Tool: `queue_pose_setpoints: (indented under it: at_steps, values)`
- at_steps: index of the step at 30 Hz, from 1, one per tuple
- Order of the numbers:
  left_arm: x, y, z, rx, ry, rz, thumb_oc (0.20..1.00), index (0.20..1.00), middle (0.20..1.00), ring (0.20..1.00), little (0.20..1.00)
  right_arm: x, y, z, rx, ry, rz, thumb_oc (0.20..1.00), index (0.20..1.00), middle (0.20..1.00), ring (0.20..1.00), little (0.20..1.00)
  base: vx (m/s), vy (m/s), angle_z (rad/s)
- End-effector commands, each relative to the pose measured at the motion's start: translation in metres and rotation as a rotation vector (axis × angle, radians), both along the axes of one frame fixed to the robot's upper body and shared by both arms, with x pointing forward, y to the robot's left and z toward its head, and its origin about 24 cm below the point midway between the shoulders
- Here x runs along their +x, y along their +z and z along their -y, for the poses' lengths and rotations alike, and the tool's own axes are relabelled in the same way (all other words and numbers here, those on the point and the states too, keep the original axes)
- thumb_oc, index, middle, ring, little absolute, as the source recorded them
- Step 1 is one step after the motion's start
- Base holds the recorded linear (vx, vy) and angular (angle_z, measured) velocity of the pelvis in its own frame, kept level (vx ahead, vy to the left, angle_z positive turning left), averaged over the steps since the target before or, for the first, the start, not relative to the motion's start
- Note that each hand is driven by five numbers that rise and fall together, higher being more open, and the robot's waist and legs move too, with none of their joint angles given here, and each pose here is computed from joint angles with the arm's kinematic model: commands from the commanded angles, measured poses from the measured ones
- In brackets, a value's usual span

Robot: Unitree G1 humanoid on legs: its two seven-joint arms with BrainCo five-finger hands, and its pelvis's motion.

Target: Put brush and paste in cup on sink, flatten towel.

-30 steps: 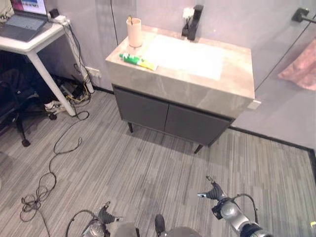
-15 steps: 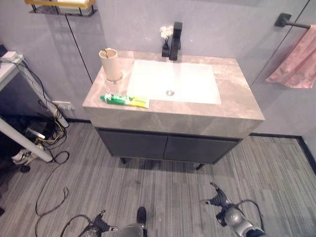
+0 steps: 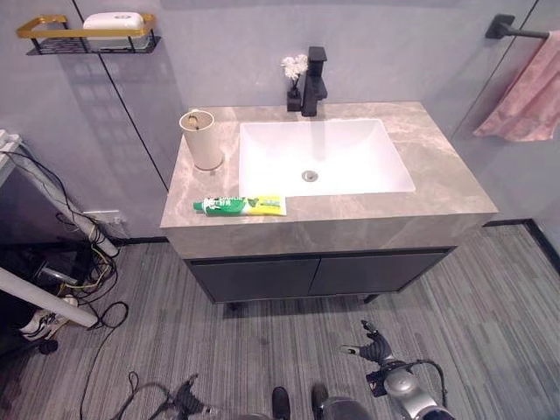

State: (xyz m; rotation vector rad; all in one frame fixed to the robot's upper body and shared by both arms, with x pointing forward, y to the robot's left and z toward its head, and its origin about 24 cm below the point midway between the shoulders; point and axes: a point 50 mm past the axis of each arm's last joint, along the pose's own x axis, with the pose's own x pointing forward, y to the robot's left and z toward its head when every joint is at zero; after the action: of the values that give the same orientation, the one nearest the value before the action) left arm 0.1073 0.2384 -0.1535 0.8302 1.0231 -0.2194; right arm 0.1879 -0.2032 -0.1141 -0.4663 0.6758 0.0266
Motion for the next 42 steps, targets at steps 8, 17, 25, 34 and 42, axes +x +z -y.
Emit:
queue_pose_setpoints:
  at_steps: [8, 17, 25, 34, 42]
  values:
    - [0.009, 0.005, -0.006, -0.029, 0.075, 0.051, 1.000, 1.000, 1.000, 1.000, 1.000, 0.024, 0.018, 0.017, -0.130, 0.103, 0.075, 1.000, 1.000, 1.000, 1.000, 1.000, 0.12, -0.203, 0.31]
    - [0.028, 0.012, 0.001, -0.030, -0.020, 0.147, 1.000, 1.000, 1.000, 1.000, 1.000, 0.030, 0.024, 0.033, -0.243, 0.128, 0.092, 1.000, 1.000, 1.000, 1.000, 1.000, 0.11, -0.038, 0.19]
    - [0.032, 0.020, -0.006, -0.029, -0.091, 0.191, 1.000, 1.000, 1.000, 1.000, 1.000, 0.038, 0.033, 0.026, -0.246, 0.175, 0.140, 1.000, 1.000, 1.000, 1.000, 1.000, 0.21, 0.453, -0.53]
    - [0.022, 0.024, -0.030, 0.016, -0.040, 0.177, 1.000, 1.000, 1.000, 1.000, 1.000, 0.042, 0.037, 0.023, -0.219, 0.175, 0.169, 1.000, 1.000, 1.000, 1.000, 1.000, 0.08, 0.157, -0.03]
    - [0.016, 0.025, -0.036, 0.027, -0.012, 0.200, 1.000, 1.000, 1.000, 1.000, 1.000, 0.036, 0.028, 0.024, -0.286, 0.259, 0.106, 1.000, 1.000, 1.000, 1.000, 1.000, 0.04, -0.115, 0.34]
